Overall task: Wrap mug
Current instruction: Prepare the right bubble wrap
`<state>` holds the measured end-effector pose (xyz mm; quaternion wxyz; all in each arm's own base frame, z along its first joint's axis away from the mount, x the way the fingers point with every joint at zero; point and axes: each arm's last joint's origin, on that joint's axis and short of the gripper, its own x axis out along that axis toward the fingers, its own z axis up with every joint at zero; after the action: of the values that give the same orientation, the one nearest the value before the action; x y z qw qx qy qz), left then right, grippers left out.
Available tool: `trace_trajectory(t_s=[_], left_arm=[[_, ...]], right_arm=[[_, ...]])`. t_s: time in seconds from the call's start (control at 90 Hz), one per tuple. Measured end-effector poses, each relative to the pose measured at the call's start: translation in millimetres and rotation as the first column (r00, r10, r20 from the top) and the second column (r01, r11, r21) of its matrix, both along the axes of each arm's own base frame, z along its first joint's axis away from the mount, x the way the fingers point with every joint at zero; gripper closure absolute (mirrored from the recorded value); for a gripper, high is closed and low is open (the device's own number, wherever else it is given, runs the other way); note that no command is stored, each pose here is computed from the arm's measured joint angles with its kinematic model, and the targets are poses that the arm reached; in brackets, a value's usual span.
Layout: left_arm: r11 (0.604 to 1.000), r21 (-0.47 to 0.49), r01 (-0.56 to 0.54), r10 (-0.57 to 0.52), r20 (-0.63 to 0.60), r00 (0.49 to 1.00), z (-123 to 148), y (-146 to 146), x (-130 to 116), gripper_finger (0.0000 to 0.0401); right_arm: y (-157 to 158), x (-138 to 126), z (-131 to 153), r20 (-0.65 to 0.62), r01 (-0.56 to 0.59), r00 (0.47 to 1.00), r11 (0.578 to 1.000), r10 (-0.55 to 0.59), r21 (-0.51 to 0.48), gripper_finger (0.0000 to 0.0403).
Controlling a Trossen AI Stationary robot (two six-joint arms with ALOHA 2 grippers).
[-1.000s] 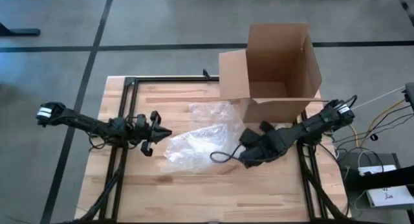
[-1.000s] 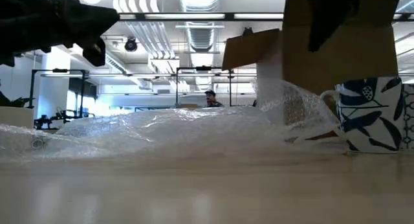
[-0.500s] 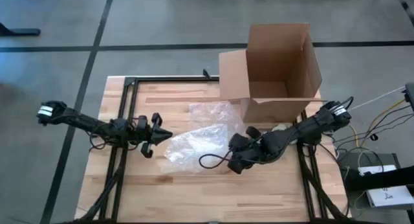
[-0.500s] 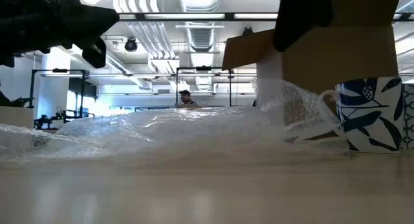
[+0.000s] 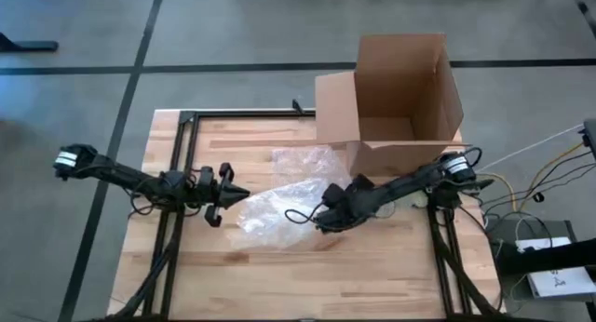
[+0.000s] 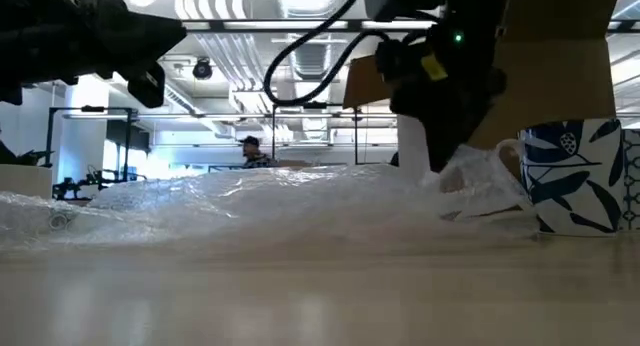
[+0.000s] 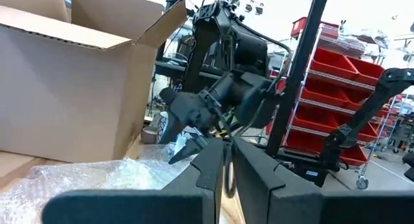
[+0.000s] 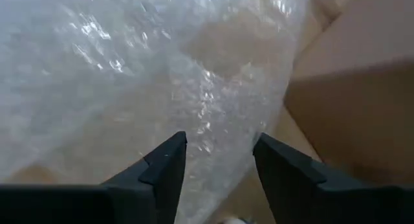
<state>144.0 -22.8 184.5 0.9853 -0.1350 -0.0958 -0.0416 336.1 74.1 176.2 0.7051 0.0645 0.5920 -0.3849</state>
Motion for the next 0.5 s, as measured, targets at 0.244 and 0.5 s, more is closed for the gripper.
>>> trace_trajectory(t_s=[0.244, 0.5], left_arm=[[1.000, 0.000, 0.000, 0.000, 0.000, 1.000, 0.0, 0.0, 0.0, 0.0381], [1.000, -0.005, 0.001, -0.001, 0.009, 1.000, 0.9, 0.0, -0.2, 0.0381]], right_arm=[[-1.2, 6.7, 14.1, -0.018, -0.048, 0.998, 0.981, 0.053, 0.189, 0.0330], [17.0, 31.9, 55.8, 0.144, -0.308, 0.948, 0.934, 0.285, 0.179, 0.0401]])
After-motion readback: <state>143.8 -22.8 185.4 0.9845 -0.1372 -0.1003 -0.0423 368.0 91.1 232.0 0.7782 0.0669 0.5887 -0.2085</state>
